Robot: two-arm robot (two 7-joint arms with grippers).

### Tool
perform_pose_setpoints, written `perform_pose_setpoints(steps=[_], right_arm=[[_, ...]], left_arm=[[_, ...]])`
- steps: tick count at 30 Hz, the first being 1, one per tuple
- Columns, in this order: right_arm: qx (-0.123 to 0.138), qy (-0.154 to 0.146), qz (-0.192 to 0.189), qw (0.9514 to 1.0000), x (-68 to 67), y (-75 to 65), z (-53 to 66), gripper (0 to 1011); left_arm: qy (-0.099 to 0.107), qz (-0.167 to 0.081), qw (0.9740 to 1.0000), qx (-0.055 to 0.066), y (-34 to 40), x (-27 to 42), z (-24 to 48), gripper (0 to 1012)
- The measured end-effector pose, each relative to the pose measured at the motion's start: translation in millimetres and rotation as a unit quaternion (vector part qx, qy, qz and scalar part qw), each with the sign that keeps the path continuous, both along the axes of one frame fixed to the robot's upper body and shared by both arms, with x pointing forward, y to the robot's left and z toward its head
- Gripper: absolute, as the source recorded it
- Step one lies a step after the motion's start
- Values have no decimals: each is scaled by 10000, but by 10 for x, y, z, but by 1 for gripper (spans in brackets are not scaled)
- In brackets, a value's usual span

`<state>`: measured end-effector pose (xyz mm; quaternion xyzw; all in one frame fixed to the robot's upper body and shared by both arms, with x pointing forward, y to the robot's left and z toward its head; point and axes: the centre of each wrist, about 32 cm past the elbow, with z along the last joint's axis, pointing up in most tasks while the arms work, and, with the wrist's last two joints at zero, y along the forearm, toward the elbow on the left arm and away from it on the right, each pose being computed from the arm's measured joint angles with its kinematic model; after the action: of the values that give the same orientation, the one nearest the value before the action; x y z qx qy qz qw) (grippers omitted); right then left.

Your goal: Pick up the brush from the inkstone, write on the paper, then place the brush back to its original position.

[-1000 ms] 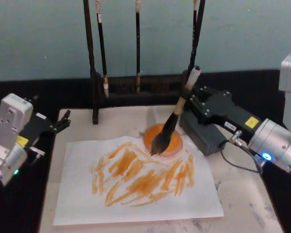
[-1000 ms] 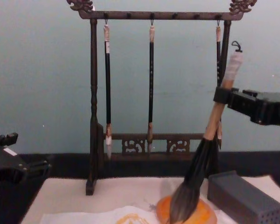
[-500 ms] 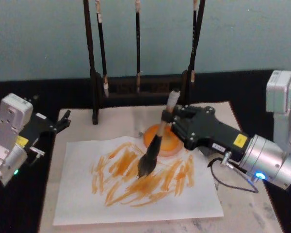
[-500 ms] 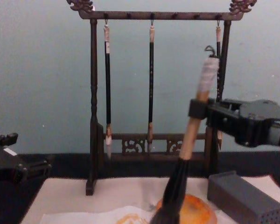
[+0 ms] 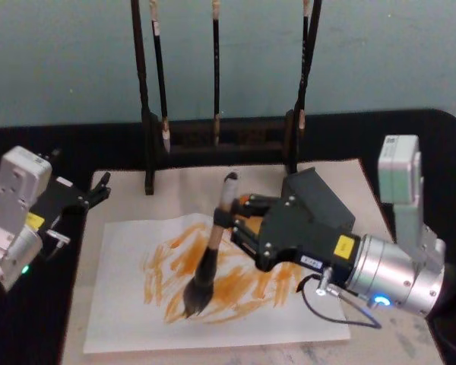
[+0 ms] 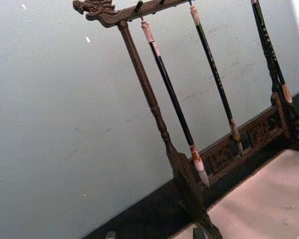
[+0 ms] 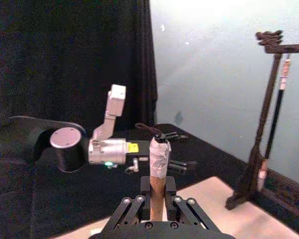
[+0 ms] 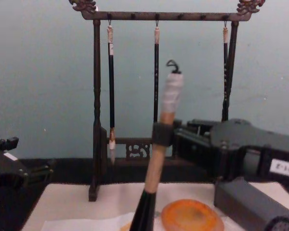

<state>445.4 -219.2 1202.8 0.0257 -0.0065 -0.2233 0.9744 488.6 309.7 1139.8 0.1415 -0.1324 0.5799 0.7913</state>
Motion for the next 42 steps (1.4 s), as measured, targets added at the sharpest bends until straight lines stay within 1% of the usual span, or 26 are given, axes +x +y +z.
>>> perform_pose_setpoints(steps=[7,14,22,33,42], right_arm=[[5,59,140,9999,-7,83,-42,176],[26,97,175,9998,-8,117,-76,176],[-58,125,130,9998,-2,135,-139,176],[-150,85,28,9998,-9,104,-166,176],[-240,5,-67,9997,-35,16,-146,176]], left_arm=[[0,0,10000,0,0,0,0,1001],[0,0,10000,0,0,0,0,1001],[0,0,10000,0,0,0,0,1001],[0,0,10000,0,0,0,0,1001],[0,0,10000,0,0,0,0,1001]])
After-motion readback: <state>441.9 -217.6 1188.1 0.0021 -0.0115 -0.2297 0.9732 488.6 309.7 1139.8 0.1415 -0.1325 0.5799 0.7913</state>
